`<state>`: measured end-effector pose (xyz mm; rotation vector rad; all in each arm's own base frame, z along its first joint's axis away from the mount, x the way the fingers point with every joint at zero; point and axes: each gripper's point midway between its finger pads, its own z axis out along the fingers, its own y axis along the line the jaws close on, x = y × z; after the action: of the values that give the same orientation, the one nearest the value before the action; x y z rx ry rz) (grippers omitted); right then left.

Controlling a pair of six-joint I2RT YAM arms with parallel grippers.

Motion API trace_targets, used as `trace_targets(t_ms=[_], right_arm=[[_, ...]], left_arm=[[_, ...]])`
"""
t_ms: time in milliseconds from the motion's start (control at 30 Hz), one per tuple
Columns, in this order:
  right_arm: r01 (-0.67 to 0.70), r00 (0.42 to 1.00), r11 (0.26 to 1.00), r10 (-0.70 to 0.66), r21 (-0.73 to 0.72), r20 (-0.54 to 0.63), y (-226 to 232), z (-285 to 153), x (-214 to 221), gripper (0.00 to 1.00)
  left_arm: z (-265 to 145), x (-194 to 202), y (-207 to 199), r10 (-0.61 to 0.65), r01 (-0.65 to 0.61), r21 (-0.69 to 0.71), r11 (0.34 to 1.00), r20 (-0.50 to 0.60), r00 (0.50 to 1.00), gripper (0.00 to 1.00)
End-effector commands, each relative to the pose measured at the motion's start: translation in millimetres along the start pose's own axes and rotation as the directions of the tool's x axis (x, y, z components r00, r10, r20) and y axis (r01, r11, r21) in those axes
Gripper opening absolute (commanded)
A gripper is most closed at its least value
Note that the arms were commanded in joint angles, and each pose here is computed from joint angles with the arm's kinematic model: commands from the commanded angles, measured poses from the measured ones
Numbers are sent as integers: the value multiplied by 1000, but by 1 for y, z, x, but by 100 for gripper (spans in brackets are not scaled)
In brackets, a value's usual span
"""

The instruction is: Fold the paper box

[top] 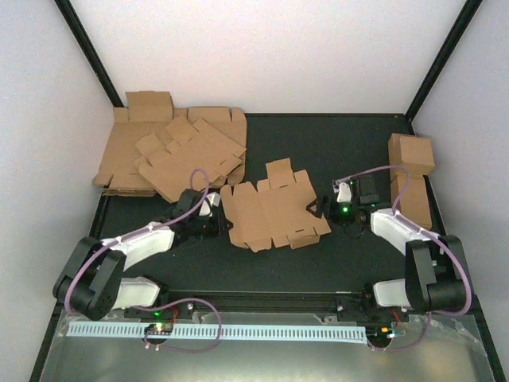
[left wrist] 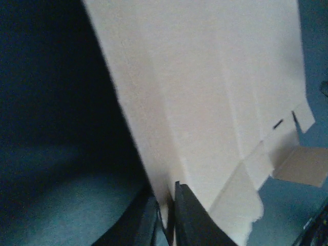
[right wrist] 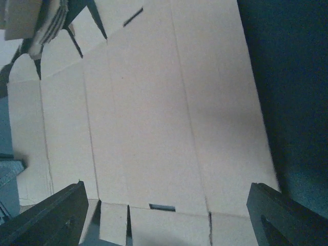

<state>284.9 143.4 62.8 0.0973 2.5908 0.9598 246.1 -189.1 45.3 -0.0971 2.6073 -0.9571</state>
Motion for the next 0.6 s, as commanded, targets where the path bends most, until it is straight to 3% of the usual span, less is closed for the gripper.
trace_targets(t_ms=[0,133,300,567], right_arm=[[59,997,998,-59,-3,54,12,-12,-11,88],[77,993,996,-80,34,92,12,-23,-16,89],[97,983,991,-110,96,147,10,-37,-22,89],[113,967,988,-134,106,217,13,-52,-21,90]], left_arm=[[-15,-15,-37,117,-119,108,987,21,993,8],[-18,-7,-50,177,-172,116,978,-33,984,3],[-25,-1,-49,261,-262,4,965,-86,961,2],[-43,-14,-61,330,-329,-21,944,26,944,2]])
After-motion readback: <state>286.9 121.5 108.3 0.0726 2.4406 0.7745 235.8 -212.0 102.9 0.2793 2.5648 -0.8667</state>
